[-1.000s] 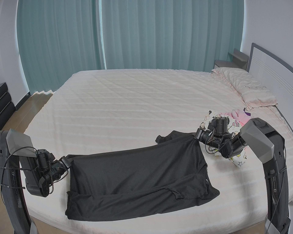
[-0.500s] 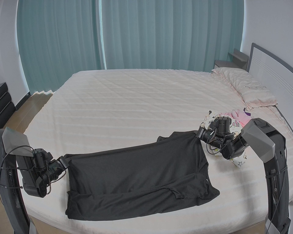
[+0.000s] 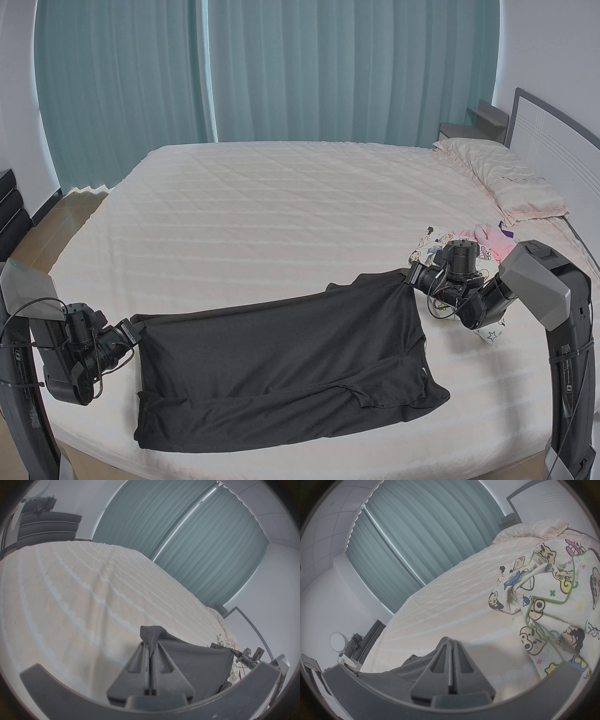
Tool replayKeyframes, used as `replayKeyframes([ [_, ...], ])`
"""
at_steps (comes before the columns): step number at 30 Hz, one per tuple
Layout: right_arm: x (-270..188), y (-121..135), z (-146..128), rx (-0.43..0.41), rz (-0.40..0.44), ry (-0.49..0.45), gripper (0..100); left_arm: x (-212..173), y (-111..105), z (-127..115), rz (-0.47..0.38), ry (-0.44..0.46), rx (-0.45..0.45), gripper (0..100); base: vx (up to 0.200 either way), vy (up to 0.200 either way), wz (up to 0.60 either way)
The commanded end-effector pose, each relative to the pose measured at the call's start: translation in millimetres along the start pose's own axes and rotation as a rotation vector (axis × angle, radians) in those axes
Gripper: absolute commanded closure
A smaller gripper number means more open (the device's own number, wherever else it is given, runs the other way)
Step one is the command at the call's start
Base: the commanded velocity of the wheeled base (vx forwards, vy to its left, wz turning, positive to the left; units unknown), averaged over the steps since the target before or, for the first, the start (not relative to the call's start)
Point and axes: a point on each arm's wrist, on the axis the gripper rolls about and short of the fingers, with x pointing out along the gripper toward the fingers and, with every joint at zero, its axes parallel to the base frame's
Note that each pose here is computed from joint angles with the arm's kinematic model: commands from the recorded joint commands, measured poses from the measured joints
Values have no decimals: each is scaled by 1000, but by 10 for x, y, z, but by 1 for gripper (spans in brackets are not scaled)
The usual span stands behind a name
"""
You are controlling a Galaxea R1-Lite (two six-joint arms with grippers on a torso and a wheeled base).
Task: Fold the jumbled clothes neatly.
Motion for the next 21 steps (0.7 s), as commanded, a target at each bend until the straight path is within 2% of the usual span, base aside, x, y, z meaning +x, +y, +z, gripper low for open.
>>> replayKeyframes([
  [1, -106, 67, 61, -1, 26, 3, 100, -20, -10, 5, -1, -1, -1, 100, 0, 0, 0],
  [21, -343, 56, -48, -6, 70, 16, 100, -273, -79, -6, 15, 16, 29, 100, 0, 0, 0],
])
